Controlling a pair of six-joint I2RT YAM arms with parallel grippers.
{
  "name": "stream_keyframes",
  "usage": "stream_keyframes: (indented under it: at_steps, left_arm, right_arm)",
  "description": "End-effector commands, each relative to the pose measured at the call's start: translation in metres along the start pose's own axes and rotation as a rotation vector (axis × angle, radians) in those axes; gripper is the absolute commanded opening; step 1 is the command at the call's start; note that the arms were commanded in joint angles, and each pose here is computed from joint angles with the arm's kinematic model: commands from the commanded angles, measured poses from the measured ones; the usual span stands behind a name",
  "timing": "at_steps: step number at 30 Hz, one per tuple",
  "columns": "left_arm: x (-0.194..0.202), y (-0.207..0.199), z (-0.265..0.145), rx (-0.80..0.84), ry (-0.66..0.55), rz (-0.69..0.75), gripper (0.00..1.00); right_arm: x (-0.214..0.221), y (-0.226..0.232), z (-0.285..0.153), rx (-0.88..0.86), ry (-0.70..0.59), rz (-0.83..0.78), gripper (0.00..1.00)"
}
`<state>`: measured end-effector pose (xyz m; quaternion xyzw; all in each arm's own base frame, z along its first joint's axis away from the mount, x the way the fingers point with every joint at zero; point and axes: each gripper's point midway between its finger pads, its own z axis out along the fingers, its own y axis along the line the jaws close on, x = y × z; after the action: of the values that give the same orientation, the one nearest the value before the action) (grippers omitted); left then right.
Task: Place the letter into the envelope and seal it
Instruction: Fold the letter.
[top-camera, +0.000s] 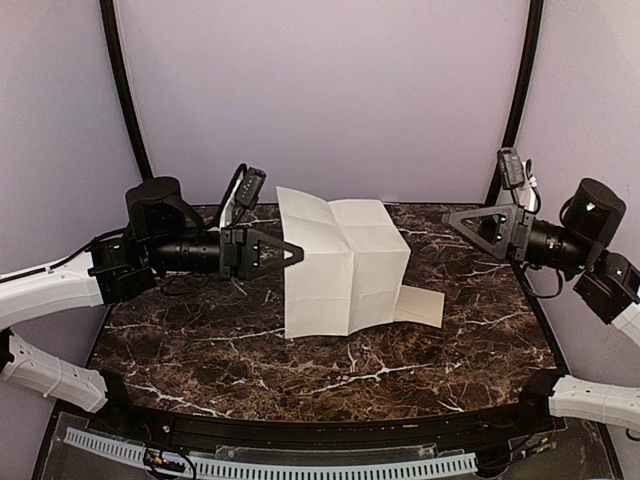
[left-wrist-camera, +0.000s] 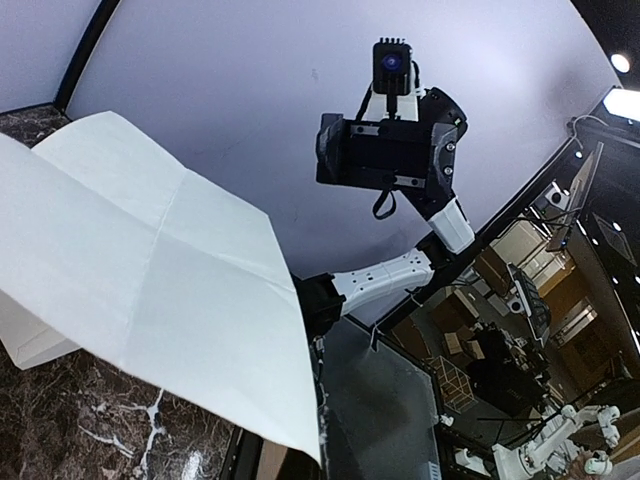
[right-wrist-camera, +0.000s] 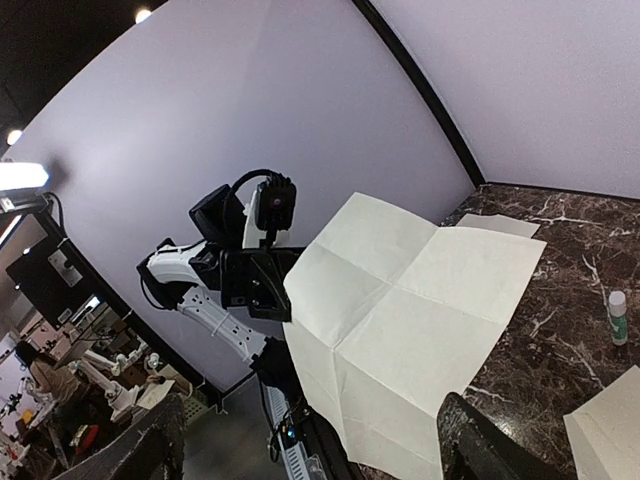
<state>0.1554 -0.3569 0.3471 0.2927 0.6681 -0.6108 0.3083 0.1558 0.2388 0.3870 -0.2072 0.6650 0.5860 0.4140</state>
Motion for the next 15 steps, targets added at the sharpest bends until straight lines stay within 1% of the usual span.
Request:
stream_keyframes:
  at_steps: [1, 4, 8, 12, 15]
  left_arm:
    - [-0.003, -0.003, 0.0, -0.008, 0.049, -0.044, 0.0]
    - [0.003, -0.002, -0.001, -0.019, 0.101, -0.068, 0.0]
    - [0.021, 0.001, -0.005, -0.041, 0.198, -0.142, 0.0]
    - [0.033, -0.003, -0.009, -0.024, 0.263, -0.212, 0.0]
    - [0.039, -0.008, -0.011, 0.002, 0.294, -0.25, 0.0]
  right_arm:
    - [-0.004, 0.003, 0.005, 0.027, 0.035, -0.136, 0.82]
    - [0.007, 0.013, 0.024, -0.03, 0.117, -0.18, 0.81]
    - [0.03, 0.025, 0.05, -0.087, 0.231, -0.246, 0.81]
    - [0.068, 0.026, 0.077, -0.082, 0.394, -0.281, 0.8]
    - [0.093, 0.029, 0.095, -0.093, 0.48, -0.313, 0.79]
